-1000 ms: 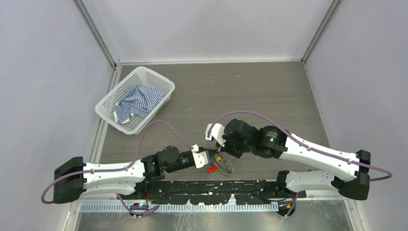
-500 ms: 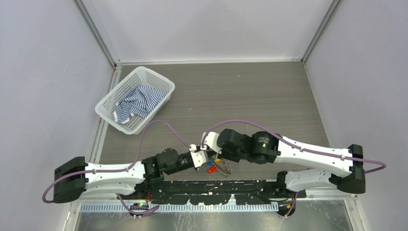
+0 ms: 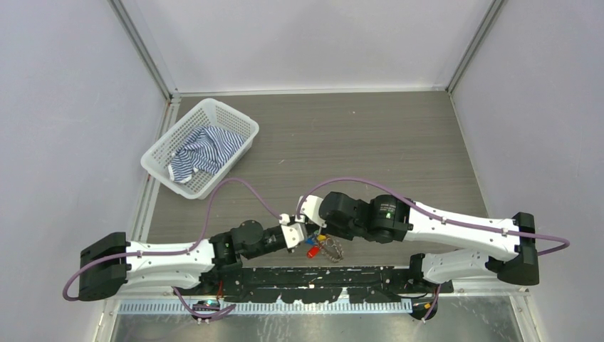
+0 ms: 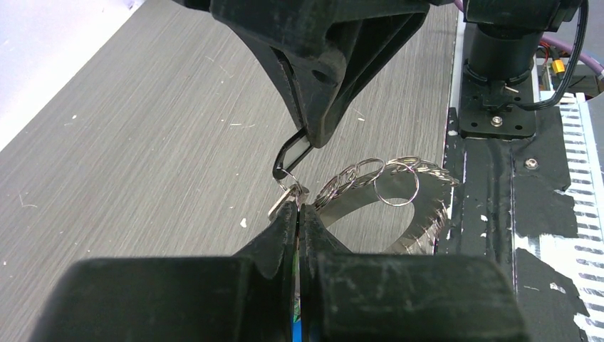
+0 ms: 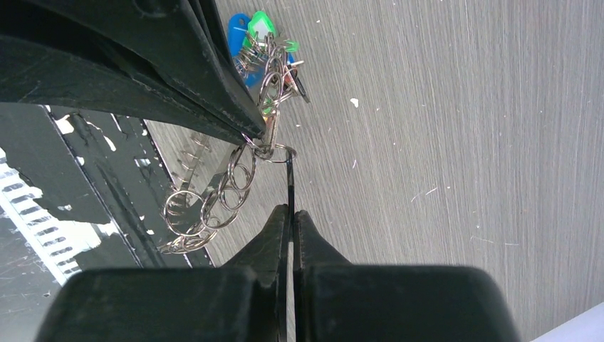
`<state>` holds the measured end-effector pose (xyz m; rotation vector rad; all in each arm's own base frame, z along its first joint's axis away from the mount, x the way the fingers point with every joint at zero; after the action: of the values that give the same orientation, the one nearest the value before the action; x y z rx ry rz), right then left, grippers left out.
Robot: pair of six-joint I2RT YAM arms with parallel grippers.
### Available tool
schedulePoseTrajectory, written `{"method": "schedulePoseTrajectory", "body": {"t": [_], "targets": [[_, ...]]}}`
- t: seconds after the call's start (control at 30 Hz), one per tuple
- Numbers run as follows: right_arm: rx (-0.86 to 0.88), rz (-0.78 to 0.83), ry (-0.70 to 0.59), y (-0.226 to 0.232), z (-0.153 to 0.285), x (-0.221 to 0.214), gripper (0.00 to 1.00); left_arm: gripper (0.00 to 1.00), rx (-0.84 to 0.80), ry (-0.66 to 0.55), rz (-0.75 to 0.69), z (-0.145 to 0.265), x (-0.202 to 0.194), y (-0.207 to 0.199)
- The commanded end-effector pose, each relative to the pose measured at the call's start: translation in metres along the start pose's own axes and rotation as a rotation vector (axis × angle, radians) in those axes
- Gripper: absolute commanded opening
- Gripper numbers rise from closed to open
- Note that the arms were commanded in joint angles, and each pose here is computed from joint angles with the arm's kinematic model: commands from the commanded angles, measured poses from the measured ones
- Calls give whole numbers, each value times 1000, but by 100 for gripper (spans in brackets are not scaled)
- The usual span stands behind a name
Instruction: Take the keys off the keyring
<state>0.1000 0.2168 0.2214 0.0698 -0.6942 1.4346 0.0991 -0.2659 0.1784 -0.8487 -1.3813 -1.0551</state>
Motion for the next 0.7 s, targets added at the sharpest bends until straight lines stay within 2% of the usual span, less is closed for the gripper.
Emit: {"method": "schedulePoseTrajectory", "body": {"t": [0.0, 0.33, 0.67], "targets": [[32, 53, -25, 5, 2, 12, 1, 0, 27, -169, 9, -2, 38, 6], [75, 78, 29, 11, -9, 12, 1, 0, 29, -146, -8, -2, 36, 7], [135, 93, 12, 20, -11, 13, 1, 0, 46, -141, -8, -6, 35, 10]]}}
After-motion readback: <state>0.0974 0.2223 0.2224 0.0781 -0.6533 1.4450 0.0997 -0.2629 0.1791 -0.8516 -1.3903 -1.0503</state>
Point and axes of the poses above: each gripper's point midway between its finger pads, its own z axis back along the fingers, its own y axis along the line the jaws close on, x = y × z, the point moved 6 cm from there along z, back along the fingers, and after that the axes turned 7 degrees about z, right-handed, at the moved point
